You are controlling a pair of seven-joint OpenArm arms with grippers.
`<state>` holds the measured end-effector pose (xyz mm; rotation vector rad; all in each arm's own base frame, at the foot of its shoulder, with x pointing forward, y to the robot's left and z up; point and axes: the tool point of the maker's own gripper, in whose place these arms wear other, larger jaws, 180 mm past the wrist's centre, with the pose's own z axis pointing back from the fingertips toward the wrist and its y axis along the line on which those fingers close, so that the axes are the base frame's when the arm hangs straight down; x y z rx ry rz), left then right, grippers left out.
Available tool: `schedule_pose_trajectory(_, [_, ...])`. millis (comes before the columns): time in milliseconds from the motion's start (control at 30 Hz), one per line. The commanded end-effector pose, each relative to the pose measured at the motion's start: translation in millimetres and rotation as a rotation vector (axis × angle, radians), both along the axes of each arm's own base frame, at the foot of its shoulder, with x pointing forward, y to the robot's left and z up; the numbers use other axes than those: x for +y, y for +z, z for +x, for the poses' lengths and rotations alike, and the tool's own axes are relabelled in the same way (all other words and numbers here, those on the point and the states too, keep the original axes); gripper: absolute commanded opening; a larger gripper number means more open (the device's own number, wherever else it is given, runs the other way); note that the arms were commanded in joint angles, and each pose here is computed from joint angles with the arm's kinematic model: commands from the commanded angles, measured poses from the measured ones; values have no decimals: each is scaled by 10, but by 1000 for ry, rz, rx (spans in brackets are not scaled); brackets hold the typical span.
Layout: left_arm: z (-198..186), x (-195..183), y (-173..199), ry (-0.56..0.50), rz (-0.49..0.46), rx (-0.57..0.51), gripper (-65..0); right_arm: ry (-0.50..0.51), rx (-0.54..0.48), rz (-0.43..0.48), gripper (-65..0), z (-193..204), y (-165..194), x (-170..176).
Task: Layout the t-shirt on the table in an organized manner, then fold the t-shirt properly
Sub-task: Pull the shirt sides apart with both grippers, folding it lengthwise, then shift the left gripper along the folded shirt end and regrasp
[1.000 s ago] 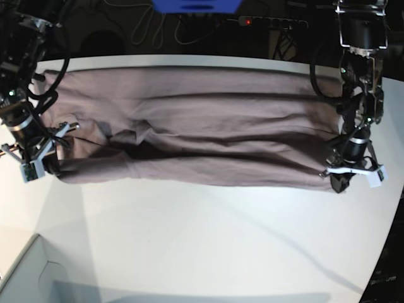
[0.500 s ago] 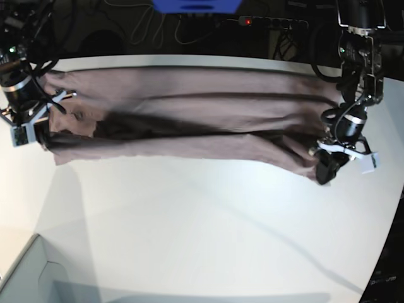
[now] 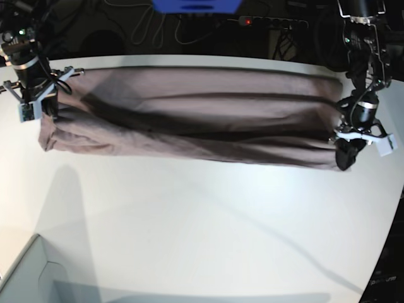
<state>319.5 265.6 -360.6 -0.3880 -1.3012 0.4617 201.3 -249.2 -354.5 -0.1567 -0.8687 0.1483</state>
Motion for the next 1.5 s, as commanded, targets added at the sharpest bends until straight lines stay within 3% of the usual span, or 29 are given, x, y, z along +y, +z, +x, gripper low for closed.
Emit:
schedule_pose_trajectory(0, [45,48,154,4,9,-55,-648,16,-28,-2,-650,31,64,-3])
schedule_pose_trajectory(167, [-39,144,-153,39,-16,22,-648,8,14,31,-650,-27,-113,8])
schedule_pose_trajectory(400, [-29,207,-309,59,-33,59,-648,10,52,41,-650,-150,-205,36])
schedule_pose_trajectory(567, [-22,201,-282,57,-36,50,-648,26,74,48,-650,-262,-250,94])
schedule_pose_trajectory(767, [33,-1,-23,-36,-21,-36,-648,26,-12,87,-650,-306,-184,198])
schedule_pose_trajectory(867, [47,-117,57,-110,-26,-80,-648,27,-4,94,-650,-318,-211,217])
schedule_pose_trajectory(1100, [49,-37,118,-130,4,-88,-648,9,31,124,-650,-373,-384,199])
schedule_pose_trajectory(1233, [3,-5,70,-122,6,-71,-648,9,34,127,-650,-378,-400,201])
schedule_pose_trajectory(1467, [-252,72,-433,-88,-36,67,-642,11,29,131,-650,-358,-396,220])
